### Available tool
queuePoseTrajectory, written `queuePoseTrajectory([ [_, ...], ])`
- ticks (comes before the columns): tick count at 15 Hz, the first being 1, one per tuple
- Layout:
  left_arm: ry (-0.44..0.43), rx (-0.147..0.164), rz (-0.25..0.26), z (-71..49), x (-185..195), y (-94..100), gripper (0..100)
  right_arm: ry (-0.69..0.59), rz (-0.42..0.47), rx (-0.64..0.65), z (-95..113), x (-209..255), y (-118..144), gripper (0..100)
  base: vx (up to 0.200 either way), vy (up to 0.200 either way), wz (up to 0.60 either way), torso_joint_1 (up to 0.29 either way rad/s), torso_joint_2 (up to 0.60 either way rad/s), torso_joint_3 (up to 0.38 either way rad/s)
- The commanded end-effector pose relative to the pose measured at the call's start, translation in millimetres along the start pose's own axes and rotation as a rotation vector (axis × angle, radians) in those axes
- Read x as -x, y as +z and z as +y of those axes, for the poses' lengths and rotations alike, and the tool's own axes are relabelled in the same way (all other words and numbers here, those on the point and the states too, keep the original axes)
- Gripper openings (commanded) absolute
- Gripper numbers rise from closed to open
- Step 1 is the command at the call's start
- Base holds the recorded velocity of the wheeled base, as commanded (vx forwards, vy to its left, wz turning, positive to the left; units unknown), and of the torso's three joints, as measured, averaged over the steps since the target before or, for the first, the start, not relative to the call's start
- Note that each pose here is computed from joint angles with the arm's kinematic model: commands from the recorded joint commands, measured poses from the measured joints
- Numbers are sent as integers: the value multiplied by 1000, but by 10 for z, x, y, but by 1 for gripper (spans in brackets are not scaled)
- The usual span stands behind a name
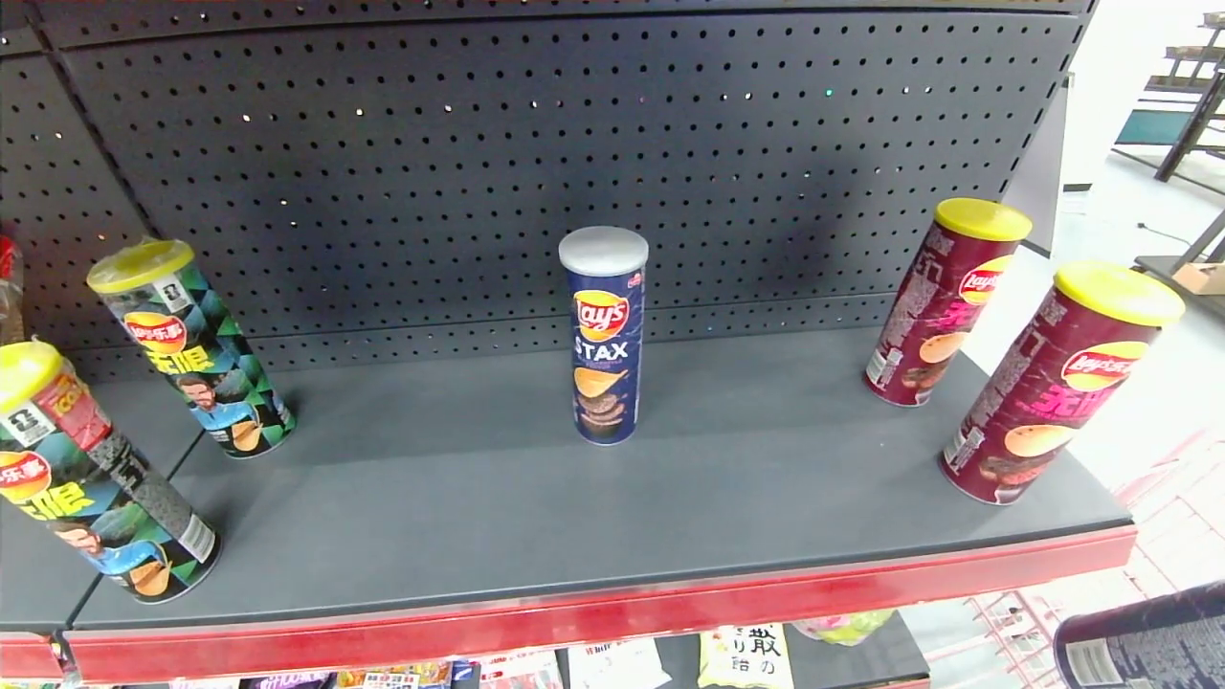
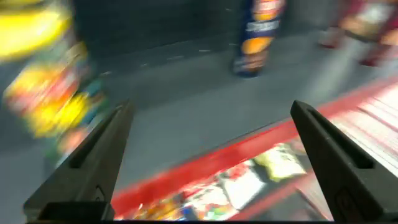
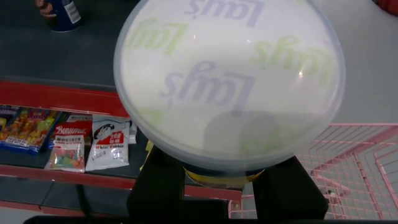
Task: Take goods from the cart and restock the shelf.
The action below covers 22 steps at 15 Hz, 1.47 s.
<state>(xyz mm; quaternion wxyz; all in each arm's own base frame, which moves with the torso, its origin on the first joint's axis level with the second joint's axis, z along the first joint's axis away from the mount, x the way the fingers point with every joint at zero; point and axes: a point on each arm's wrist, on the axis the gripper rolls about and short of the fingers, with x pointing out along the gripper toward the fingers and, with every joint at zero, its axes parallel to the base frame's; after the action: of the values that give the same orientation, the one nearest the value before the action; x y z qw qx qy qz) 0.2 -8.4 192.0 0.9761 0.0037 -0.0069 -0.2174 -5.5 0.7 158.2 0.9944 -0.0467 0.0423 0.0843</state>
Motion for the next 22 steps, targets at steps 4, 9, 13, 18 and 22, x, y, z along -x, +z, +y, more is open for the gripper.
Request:
queuePoseTrajectory([
  [4,-496,-28,180,307,-1955,411,100,0,13,-1,-4,-26,23,0,0,0,0,0,0,0],
  [9,-676,-67,216,244,-2888,241,100,-5,25,-3,-9,-54,57,0,0,0,0,0,0,0],
  [13,-720,-111,185,228,-3459,169,100,-11,19,-3,-12,-50,78,0,0,0,0,0,0,0],
  [18,-741,-140,156,201,-3763,132,100,-15,13,-3,-14,-44,97,0,0,0,0,0,0,0],
  [22,-783,-145,128,174,-3889,147,100,-15,12,-2,-14,-43,101,0,0,0,0,0,0,0],
])
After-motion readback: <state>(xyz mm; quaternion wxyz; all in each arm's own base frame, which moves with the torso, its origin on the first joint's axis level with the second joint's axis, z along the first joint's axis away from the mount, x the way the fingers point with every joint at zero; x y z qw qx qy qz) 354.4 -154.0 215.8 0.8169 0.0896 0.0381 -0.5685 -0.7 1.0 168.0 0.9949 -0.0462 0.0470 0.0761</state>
